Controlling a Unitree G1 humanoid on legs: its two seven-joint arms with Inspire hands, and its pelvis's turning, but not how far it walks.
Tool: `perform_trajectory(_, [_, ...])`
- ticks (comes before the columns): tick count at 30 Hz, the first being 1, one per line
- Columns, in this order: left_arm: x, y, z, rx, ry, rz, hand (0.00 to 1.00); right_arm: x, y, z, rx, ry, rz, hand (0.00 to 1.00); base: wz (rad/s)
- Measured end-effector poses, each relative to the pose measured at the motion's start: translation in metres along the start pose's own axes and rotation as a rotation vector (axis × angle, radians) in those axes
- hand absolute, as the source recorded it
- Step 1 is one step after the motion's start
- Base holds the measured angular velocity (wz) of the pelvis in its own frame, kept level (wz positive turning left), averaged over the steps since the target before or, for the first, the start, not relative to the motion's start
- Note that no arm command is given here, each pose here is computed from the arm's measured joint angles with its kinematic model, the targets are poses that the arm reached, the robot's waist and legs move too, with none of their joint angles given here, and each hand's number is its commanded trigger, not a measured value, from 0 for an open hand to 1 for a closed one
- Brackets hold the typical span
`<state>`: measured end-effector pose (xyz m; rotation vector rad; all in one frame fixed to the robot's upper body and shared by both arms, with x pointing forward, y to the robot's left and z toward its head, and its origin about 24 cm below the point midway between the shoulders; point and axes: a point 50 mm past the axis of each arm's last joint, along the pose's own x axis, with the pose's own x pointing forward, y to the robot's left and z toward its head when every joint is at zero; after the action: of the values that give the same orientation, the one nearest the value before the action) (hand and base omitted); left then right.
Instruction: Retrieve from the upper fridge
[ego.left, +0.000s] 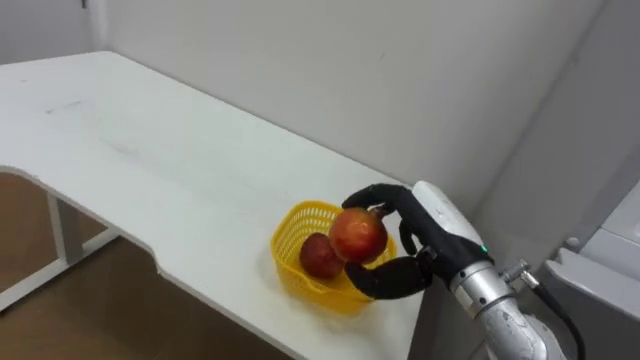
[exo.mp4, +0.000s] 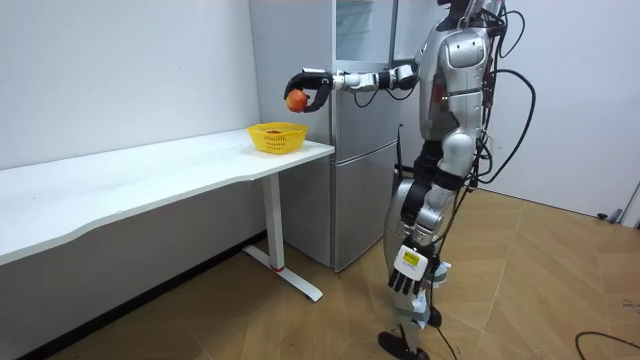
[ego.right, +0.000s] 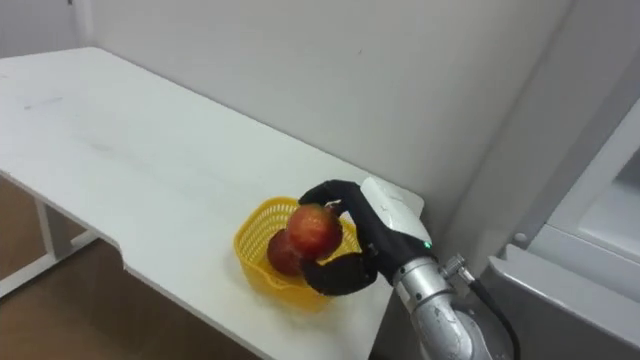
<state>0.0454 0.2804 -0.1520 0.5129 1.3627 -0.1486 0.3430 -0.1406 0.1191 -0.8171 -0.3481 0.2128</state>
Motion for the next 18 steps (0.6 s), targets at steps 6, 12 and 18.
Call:
perform_trajectory(6, [-0.002, 0.007, -0.004, 0.004, 0.014, -0.007, 0.00, 0.015, -0.019, 0.007, -0.028, -0.025, -0.057, 1.00, 0.10])
perform_trajectory(12, [-0.003, 0.014, -0.004, -0.009, 0.024, 0.008, 0.00, 0.018, -0.033, 0.005, -0.008, -0.003, -0.096, 1.00, 0.09])
perform_trajectory(18, [-0.003, 0.016, -0.003, -0.007, 0.026, 0.023, 0.00, 0.011, -0.029, -0.025, -0.049, 0.137, -0.053, 1.00, 0.04])
